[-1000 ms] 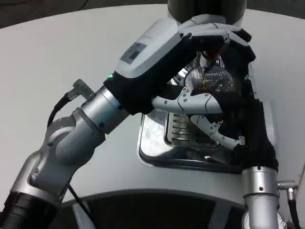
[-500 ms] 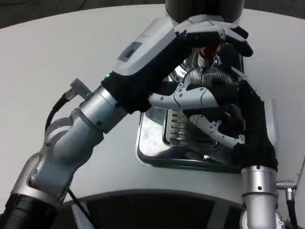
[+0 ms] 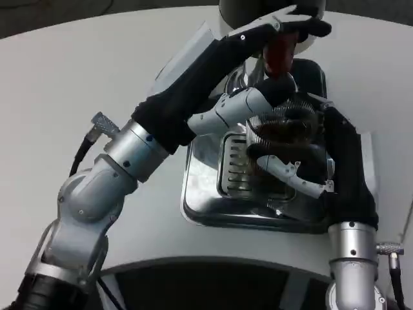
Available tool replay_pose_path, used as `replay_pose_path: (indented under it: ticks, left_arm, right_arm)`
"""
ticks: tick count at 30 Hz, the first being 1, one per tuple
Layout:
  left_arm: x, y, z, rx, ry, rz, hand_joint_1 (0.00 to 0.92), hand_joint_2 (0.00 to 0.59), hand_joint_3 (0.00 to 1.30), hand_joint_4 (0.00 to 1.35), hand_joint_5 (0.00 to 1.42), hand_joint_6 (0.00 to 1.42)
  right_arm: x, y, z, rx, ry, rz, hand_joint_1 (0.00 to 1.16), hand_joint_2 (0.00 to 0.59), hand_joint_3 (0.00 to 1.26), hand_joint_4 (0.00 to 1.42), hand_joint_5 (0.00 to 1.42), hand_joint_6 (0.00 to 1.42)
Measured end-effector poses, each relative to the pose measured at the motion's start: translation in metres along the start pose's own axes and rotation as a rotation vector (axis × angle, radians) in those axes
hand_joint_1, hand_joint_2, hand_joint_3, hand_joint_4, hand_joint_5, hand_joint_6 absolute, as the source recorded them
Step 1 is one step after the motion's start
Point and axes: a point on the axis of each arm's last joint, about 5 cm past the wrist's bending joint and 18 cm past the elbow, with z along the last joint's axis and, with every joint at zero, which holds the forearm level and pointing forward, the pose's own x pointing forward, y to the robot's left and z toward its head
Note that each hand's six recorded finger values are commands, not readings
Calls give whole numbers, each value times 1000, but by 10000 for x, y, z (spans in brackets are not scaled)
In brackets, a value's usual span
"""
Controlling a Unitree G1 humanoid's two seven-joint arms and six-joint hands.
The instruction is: Grasp the cup under the faucet to collect the drink, then remove the cup.
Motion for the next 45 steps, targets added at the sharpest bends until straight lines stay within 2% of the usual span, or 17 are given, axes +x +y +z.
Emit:
replay_pose_path:
  ticks: [2, 12, 17, 31, 36, 45]
  left_arm:
    - [2, -8, 1, -13, 1, 0, 24, 86, 129, 98, 183, 74]
    - [-28, -20, 12, -59, 9, 15, 24, 86, 122, 88, 175, 68]
    - [-57, 0, 31, -59, 14, 25, 24, 86, 122, 87, 172, 63]
    - [-162, 33, 101, -89, 19, 61, 21, 76, 112, 77, 161, 70]
    - [-187, 48, 132, -82, 22, 65, 19, 73, 112, 76, 160, 64]
    - [-182, 71, 180, -77, 17, 70, 18, 71, 109, 66, 149, 59]
  right_arm:
    - [3, -4, 3, -3, 0, -1, 978, 178, 496, 644, 674, 530]
    - [12, -54, 24, -24, -5, -12, 1021, 174, 601, 734, 792, 636]
    - [15, -81, 38, -27, -5, -25, 1022, 174, 664, 782, 860, 749]
    - [-35, -105, 83, -14, -19, -25, 1028, 157, 725, 818, 939, 847]
    - [-103, -110, 103, -5, -19, -12, 1032, 148, 733, 828, 949, 864]
    - [-220, -74, 149, 18, -15, 42, 1032, 147, 735, 828, 950, 885]
